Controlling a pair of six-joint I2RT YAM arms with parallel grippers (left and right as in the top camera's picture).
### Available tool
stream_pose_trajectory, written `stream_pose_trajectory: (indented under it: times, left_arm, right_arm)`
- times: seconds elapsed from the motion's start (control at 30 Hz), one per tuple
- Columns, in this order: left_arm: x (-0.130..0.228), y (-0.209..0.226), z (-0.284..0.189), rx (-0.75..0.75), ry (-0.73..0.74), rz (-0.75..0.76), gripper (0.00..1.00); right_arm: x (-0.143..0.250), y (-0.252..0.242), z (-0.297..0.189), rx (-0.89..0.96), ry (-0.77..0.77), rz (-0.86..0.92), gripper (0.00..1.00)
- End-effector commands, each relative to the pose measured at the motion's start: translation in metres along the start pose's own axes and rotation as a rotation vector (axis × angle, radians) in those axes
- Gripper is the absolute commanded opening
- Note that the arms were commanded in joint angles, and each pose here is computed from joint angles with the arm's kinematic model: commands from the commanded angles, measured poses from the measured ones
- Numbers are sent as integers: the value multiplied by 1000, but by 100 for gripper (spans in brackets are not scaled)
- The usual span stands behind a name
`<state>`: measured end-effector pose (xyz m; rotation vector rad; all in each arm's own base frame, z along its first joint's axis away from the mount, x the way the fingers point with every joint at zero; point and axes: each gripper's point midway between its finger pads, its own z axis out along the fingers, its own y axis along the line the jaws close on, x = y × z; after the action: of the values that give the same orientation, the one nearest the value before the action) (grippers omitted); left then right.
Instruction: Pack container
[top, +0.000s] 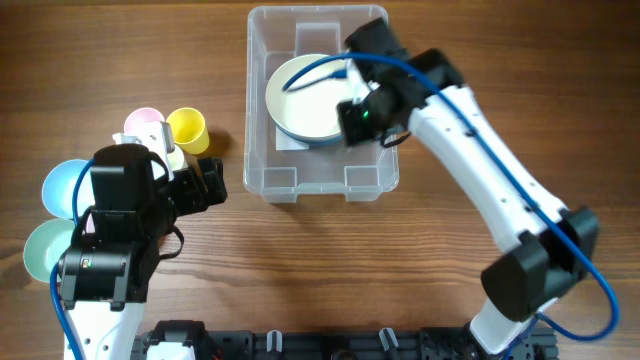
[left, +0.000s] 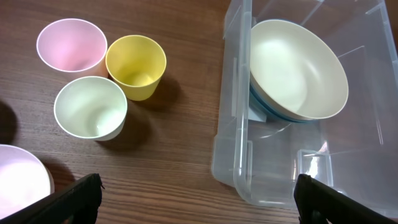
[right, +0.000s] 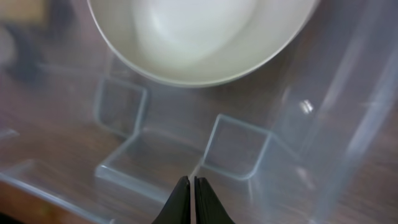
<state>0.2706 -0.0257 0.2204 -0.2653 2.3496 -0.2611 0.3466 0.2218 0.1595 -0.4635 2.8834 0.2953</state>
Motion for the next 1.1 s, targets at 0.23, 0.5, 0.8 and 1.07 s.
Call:
stream_pose_trajectory:
  times: [0.23,0.5,0.8,1.07]
  left_arm:
    - [-6,-4,-4,17,-14,-11,100]
    - [-5,-3,-4,15,-10,-11,100]
    - [-2,-2,-4,12,0,-12,100]
    - [-2,-2,-4,12,0,-12,100]
  right_arm:
    - [13,11,100,0,141,-64,4]
    - [-31,7,110,44,-38,-22,5]
    - [-33,4,110,66,-47,-27,5]
    - [23,9,105,12,187,-51,4]
